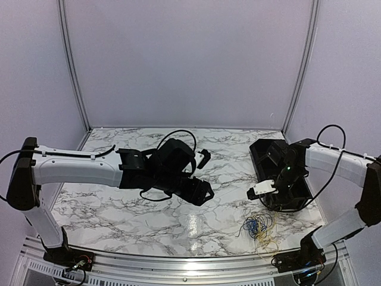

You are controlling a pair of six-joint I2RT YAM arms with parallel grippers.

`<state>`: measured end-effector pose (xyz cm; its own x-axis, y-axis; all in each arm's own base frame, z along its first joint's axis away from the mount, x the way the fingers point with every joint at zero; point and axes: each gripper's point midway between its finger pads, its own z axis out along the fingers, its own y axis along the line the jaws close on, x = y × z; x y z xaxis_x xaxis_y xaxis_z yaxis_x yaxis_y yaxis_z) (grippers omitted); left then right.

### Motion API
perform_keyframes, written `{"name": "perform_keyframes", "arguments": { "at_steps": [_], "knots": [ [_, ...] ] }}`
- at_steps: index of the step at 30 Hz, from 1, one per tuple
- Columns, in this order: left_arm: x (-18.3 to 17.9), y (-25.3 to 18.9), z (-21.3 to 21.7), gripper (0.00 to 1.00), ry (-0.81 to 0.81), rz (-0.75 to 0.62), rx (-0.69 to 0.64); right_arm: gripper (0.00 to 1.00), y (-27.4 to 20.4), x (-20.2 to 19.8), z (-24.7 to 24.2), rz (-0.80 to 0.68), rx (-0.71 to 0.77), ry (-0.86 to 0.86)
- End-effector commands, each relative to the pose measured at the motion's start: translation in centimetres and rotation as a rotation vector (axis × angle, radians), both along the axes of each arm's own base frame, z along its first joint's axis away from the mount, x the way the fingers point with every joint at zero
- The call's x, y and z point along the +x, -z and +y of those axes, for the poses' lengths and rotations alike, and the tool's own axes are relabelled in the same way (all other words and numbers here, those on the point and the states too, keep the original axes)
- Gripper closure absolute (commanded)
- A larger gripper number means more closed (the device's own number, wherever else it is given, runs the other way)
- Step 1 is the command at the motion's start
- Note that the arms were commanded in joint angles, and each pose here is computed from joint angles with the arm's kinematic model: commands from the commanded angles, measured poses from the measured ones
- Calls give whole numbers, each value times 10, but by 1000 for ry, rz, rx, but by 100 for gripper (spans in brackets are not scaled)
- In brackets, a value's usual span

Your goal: Untangle the cables

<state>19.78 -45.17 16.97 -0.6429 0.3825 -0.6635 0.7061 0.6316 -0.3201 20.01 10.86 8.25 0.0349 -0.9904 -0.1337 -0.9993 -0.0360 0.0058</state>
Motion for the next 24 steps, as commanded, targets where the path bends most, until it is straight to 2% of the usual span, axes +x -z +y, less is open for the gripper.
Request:
{"name": "perform_keyframes", "arguments": {
  "at_steps": [1, 6, 9, 11, 19, 24],
  "knots": [
    [5, -22, 3, 25, -29, -38, -52, 59, 11, 5, 3, -11, -3, -6],
    [6, -23, 0, 25, -23, -40, -64, 68, 12, 12, 11, -12, 24, 12],
    [5, -22, -1, 25, -22, -38, -67, 89, 5, 14, 17, 3, 45, 17],
    [6, -22, -2, 25, -23, -38, -71, 98, -6, 13, 21, 7, 69, 15],
    [8, -15, -11, 26, -28, -55, -153, 100, -81, 3, 53, 20, 249, 54],
    [1, -17, -30, 26, -5, -61, -325, 100, -120, -8, 73, 57, 351, 90]
  ]
}}
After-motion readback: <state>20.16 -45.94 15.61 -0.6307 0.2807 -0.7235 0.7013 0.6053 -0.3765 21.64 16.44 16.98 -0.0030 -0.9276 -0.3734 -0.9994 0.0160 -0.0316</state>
